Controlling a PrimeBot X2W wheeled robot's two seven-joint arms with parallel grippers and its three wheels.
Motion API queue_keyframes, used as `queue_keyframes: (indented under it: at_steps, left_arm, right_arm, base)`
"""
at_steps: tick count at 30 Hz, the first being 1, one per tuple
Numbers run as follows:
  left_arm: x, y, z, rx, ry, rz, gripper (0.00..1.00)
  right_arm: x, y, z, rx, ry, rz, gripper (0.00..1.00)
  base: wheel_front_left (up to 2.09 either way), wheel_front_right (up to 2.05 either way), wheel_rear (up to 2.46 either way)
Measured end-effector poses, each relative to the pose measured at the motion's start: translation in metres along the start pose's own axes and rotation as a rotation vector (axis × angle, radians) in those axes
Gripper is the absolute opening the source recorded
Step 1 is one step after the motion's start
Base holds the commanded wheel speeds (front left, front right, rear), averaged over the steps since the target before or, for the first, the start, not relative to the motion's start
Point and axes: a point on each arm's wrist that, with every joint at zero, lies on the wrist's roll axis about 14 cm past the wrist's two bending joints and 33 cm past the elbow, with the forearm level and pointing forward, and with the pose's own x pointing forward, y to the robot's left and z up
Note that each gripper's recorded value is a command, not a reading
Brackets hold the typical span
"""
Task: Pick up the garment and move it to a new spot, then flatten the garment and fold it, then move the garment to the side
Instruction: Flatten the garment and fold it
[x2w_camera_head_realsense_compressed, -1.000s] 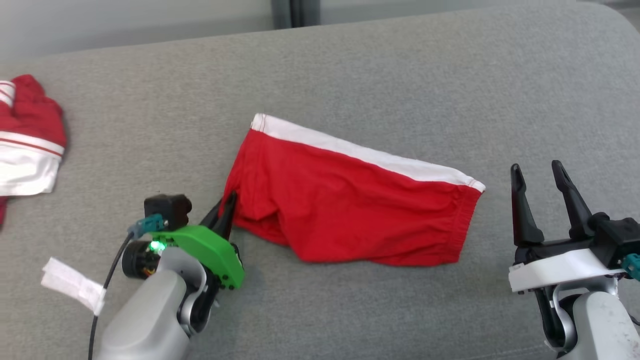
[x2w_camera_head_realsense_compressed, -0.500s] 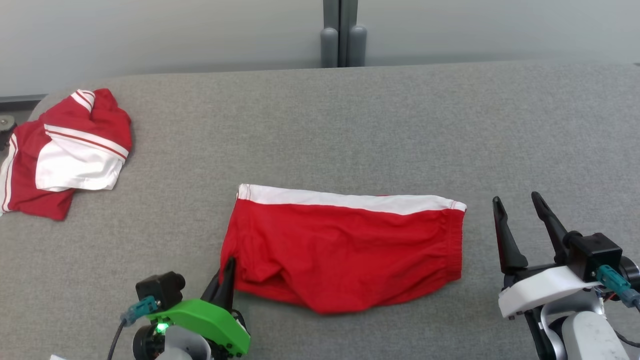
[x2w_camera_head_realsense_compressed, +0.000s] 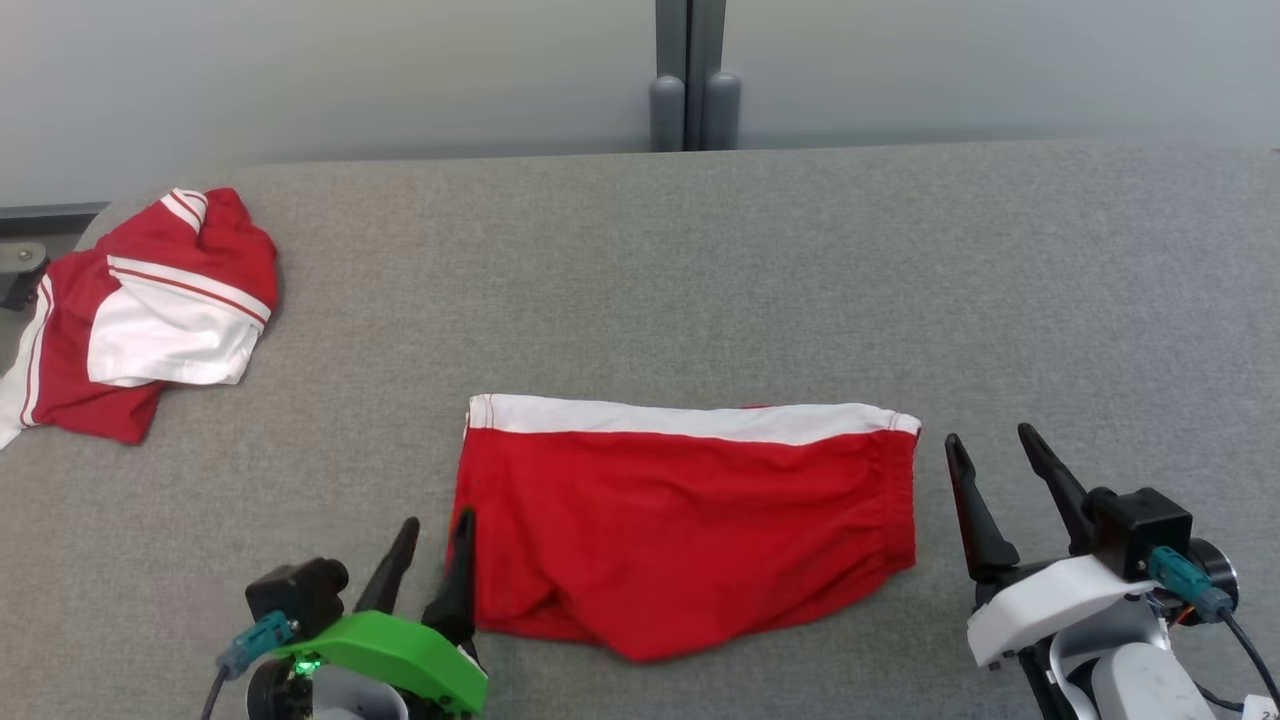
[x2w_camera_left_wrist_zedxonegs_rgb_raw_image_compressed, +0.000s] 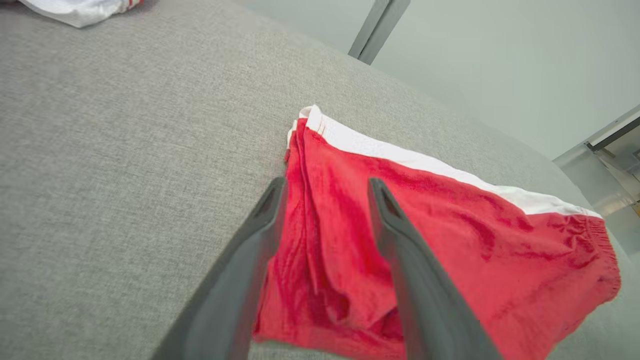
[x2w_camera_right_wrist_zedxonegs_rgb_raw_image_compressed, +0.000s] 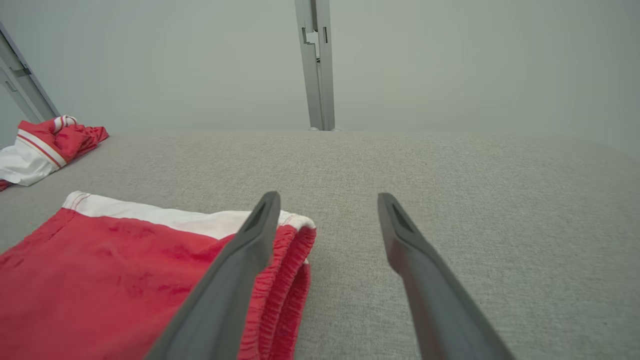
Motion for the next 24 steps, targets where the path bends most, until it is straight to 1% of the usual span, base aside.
queue_keyframes:
  at_steps: [2,4,12,14,17,21,24]
  left_arm:
    - [0.001,0.0,0.011,0.004,-0.04,-0.002,1.0]
    - [0.0,-0.001,0.019,0.032,-0.066,-0.008,1.0]
    - [-0.004,0.001,0.052,0.105,-0.18,-0.012,1.0]
    - [-0.007,0.004,0.053,0.111,-0.189,-0.005,1.0]
    - [-0.013,0.012,0.055,0.13,-0.197,0.015,1.0]
    - [-0.02,0.025,0.056,0.123,-0.207,0.055,1.0]
    - [-0.023,0.03,0.058,0.115,-0.223,0.075,1.0]
  right_arm:
    - [0.001,0.003,-0.003,0.003,0.014,0.01,1.0]
    - [0.003,0.008,-0.006,0.005,0.028,0.024,1.0]
    - [0.007,0.026,-0.039,0.035,0.167,0.072,1.0]
    - [0.006,0.027,-0.052,0.058,0.219,0.071,1.0]
    - [0.004,0.029,-0.072,0.058,0.298,0.075,1.0]
    - [-0.004,0.034,-0.1,0.066,0.41,0.088,1.0]
    - [-0.006,0.041,-0.111,0.078,0.455,0.105,1.0]
  base:
    - [0.0,0.0,0.0]
    - [0.0,0.0,0.0]
    - [0.0,0.0,0.0]
    - [0.0,0.0,0.0]
    - [0.0,0.0,0.0]
    - [0.0,0.0,0.0]
    - [0.0,0.0,0.0]
